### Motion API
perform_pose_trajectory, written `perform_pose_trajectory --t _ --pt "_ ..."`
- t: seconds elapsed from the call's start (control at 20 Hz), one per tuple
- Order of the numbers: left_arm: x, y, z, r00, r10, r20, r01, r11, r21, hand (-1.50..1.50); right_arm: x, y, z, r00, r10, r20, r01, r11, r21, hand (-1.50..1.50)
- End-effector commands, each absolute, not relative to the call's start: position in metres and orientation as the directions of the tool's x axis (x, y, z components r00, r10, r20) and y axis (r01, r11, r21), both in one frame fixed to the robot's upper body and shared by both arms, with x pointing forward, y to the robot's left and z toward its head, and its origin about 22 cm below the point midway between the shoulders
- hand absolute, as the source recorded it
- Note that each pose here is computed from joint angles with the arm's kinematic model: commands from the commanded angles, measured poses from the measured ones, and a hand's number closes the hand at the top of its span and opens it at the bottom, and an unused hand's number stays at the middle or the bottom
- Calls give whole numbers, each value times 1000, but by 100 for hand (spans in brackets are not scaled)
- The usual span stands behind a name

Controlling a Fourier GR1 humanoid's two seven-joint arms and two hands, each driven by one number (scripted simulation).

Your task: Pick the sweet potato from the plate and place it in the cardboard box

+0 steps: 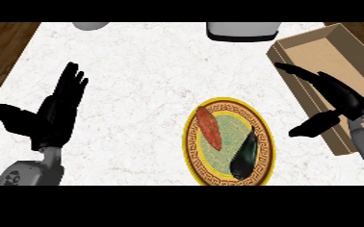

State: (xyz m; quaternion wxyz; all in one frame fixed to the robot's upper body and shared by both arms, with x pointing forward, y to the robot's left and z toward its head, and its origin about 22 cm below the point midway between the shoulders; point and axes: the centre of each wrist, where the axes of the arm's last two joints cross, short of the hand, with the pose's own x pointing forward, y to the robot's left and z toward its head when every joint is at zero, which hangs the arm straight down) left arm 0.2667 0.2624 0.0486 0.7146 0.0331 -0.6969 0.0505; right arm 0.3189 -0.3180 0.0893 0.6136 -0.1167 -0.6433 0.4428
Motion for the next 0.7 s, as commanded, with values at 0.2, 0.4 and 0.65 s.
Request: perform_pose_trajectory --t 0.2,0.4,0.65 --pt "263 251 59 26 24 999 -103 994 -21 0 312 -265 119 -197 646 737 -522 567 -637 -150" --pt "280 252 61 30 24 999 -126 992 -20 0 298 -232 130 -212 638 740 -533 560 -635 -150" --pt "270 271 58 12 34 999 -116 993 -33 0 295 -216 129 -173 706 687 -526 523 -670 -150"
